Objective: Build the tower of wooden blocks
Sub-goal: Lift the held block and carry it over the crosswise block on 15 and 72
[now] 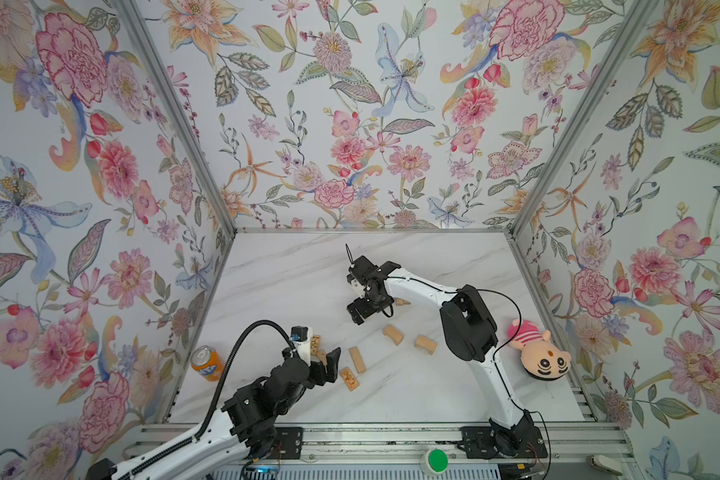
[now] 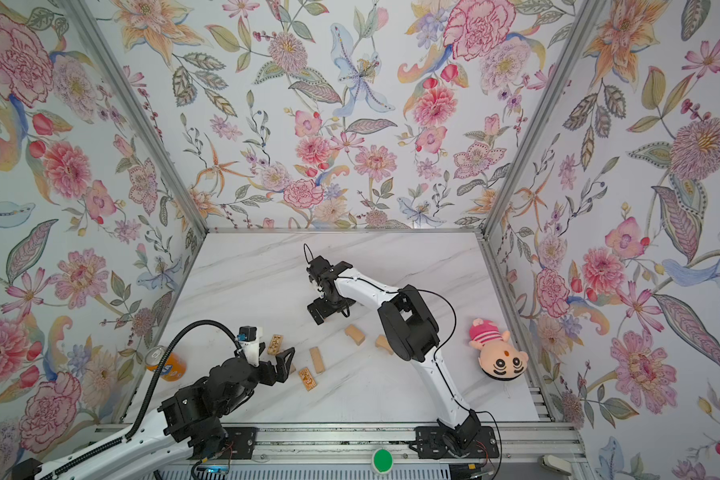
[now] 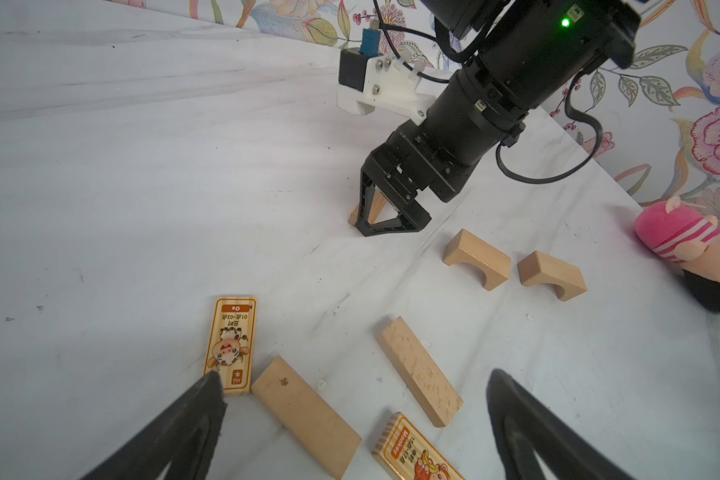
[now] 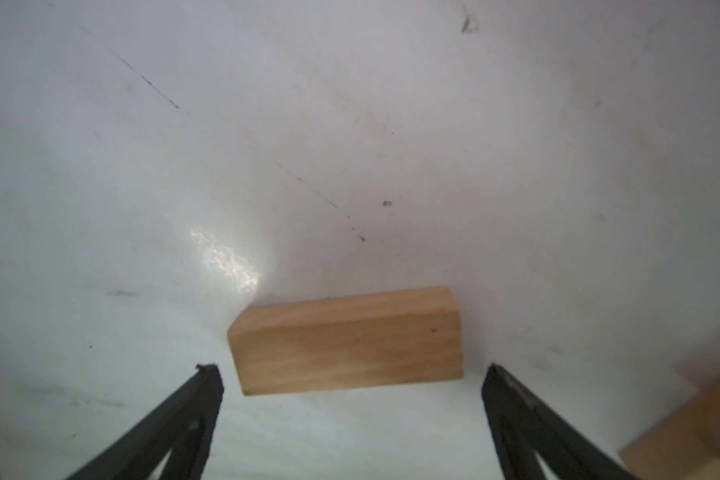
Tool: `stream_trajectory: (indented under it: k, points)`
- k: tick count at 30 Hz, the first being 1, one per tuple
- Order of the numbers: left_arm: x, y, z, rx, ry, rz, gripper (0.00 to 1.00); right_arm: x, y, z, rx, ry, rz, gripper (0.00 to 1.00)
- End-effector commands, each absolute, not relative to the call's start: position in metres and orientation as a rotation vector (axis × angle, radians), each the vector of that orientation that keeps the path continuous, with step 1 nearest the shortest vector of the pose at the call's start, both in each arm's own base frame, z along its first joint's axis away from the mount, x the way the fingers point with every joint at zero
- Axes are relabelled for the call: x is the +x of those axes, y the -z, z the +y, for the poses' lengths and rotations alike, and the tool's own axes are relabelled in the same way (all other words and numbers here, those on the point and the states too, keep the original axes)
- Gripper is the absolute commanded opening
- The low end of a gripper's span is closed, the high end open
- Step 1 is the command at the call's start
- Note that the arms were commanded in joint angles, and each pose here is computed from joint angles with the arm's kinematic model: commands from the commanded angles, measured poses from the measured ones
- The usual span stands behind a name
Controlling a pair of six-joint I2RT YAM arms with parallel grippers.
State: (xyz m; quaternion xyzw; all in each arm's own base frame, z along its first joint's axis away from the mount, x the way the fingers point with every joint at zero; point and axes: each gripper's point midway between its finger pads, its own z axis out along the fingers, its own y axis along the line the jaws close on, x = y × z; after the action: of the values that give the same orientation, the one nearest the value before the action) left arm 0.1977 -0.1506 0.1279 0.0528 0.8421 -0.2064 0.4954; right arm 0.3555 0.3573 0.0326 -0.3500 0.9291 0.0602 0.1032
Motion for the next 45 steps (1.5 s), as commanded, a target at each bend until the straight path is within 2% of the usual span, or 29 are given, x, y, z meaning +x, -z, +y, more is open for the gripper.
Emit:
stream_trajectory:
  k: [1,13,28,32,36,40,45]
  points:
    - [0.200,-0.134,-0.145,0.116,0.483,2.031,0.99,0.357,-0.044,0.347,-1.149,-0.086,2.700,0.99]
    - [0.199,-0.135,-0.144,0.111,0.472,2.037,0.99,0.351,-0.031,0.366,-1.166,-0.186,2.725,1.00]
    - [0.201,-0.136,-0.143,0.121,0.452,2.034,0.99,0.357,-0.017,0.364,-1.150,-0.161,2.750,0.98]
    - [0.202,-0.137,-0.145,0.124,0.452,2.032,0.99,0.358,-0.016,0.363,-1.150,-0.150,2.752,0.90]
    - [0.202,-0.138,-0.146,0.130,0.452,2.033,0.99,0.359,-0.016,0.361,-1.133,-0.133,2.756,0.78]
    - [0.203,-0.140,-0.146,0.134,0.448,2.026,0.99,0.360,-0.020,0.361,-1.110,-0.122,2.753,0.72]
    - [0.204,-0.143,-0.147,0.140,0.447,2.022,0.99,0.362,-0.032,0.363,-1.044,-0.127,2.751,0.69]
